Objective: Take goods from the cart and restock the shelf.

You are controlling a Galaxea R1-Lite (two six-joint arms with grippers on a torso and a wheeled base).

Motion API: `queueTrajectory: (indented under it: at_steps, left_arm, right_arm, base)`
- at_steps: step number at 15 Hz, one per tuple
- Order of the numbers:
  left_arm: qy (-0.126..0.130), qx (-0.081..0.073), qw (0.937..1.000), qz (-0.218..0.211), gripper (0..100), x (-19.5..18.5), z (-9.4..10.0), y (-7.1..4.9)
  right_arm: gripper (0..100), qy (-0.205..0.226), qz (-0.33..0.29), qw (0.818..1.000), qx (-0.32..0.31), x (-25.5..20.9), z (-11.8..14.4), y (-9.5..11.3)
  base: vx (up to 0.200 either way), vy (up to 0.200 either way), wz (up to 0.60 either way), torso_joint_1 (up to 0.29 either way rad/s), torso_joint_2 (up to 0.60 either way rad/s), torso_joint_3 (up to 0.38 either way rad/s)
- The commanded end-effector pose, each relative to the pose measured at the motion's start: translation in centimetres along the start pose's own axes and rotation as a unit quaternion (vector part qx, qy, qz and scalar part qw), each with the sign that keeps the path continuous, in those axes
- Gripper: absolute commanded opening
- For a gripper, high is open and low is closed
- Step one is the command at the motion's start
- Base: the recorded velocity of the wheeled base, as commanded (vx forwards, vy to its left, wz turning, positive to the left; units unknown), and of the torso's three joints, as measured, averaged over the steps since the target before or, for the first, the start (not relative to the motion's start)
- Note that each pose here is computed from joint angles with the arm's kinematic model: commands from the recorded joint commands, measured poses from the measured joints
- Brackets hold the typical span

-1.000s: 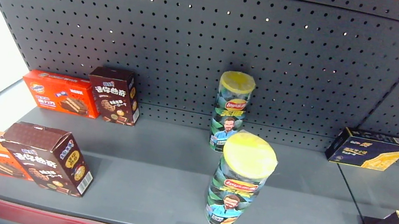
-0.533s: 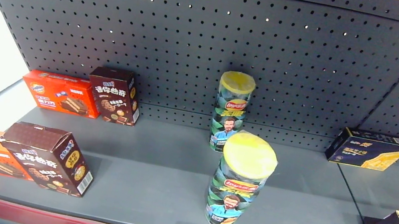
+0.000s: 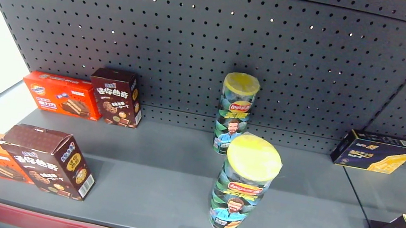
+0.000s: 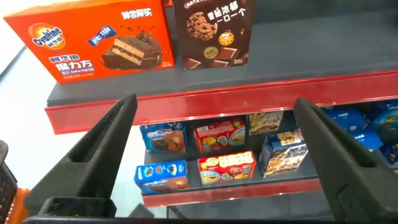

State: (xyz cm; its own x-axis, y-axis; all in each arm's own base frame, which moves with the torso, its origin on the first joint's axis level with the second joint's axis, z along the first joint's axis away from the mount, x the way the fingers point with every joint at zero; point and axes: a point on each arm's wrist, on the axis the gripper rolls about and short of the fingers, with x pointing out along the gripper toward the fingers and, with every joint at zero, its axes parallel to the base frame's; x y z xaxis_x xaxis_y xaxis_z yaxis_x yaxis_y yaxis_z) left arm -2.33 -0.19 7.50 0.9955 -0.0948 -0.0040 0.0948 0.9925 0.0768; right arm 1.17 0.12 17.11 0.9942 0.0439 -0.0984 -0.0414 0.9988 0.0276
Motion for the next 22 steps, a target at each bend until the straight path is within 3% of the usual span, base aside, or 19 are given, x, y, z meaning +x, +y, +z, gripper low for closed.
queueTrajectory:
  at_steps: [1,5,10,16,22]
  left_arm:
    - [0.002,0.000,1.0000,0.000,100,0.0,0.0,0.0]
    - [0.001,0.000,1.0000,0.001,100,0.0,0.0,0.0]
    - [0.001,0.000,1.0000,0.001,100,0.0,0.0,0.0]
    - [0.001,-0.001,1.0000,0.001,100,0.0,0.0,0.0]
    - [0.001,-0.001,1.0000,0.001,100,0.0,0.0,0.0]
  right_arm:
    - [100,0.115,0.133,0.983,-0.062,8.0,3.9,1.5]
    - [100,0.158,0.222,0.958,-0.086,12.4,2.9,4.7]
    - [100,0.189,0.291,0.932,-0.107,15.1,2.4,8.4]
    - [100,0.197,0.331,0.915,-0.121,17.1,2.5,11.5]
    - [100,0.198,0.342,0.910,-0.124,18.7,2.2,13.0]
  base:
    - [0.000,0.000,0.00,0.000,0.00,0.000]
    - [0.000,0.000,0.00,0.000,0.00,0.000]
    - [0.000,0.000,0.00,0.000,0.00,0.000]
    - [0.000,0.000,0.00,0.000,0.00,0.000]
    - [0.000,0.000,0.00,0.000,0.00,0.000]
